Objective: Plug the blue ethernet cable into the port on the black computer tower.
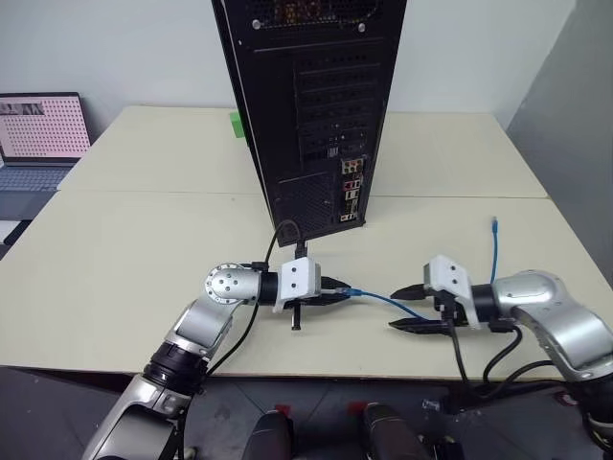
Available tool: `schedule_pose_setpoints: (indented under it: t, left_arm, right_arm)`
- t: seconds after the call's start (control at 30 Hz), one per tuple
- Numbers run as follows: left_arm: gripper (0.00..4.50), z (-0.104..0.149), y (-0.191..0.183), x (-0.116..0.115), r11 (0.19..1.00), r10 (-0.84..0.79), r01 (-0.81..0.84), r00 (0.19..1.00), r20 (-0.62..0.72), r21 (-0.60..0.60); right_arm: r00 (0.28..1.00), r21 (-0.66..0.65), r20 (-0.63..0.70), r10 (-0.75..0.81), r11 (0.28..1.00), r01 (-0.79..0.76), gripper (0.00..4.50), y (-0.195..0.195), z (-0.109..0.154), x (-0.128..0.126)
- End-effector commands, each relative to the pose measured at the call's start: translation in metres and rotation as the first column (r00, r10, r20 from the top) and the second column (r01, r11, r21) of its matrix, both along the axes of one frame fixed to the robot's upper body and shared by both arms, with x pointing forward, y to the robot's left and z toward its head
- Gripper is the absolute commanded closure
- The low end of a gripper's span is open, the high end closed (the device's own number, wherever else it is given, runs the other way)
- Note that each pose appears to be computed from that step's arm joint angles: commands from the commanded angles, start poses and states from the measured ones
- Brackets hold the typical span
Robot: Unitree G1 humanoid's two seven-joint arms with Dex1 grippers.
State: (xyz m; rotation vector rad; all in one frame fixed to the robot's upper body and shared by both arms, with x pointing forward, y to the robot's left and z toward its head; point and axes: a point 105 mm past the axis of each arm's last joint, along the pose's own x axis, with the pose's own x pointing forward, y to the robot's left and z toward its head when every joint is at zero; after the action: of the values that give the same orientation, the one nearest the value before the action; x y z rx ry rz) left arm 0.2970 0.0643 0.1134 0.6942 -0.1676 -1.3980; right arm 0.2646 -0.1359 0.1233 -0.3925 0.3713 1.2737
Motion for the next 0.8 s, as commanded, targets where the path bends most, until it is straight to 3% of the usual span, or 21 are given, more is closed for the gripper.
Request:
schedule_pose_setpoints:
  t: [0.03,0.17,0.33,0.7,0.8]
  left_arm:
    - [4.2,0.005,0.004,-0.005,0.997,-0.08,0.071,0.94,0.331,0.038]
    - [4.2,0.009,0.002,-0.01,0.992,-0.118,0.128,0.843,0.525,0.018]
    - [4.2,0.016,-0.001,-0.014,0.986,-0.109,0.165,0.743,0.661,-0.023]
    - [4.2,0.021,-0.005,-0.018,0.98,-0.096,0.194,0.66,0.745,-0.046]
    - [4.2,0.022,-0.005,-0.016,0.981,-0.085,0.187,0.652,0.753,-0.052]
  right_arm:
    - [0.997,0.195,-0.061,-0.037,0.98,0.048,1.05,0.004,0.027,-0.008]
    - [0.991,0.274,-0.115,-0.07,0.957,0.1,1.05,0.016,0.028,-0.007]
    - [0.982,0.329,-0.168,-0.09,0.934,0.142,1.05,0.034,0.023,-0.003]
    - [0.969,0.382,-0.24,-0.056,0.913,0.147,1.05,0.054,0.022,-0.003]
    - [0.968,0.387,-0.247,-0.049,0.91,0.145,1.62,0.057,0.023,-0.003]
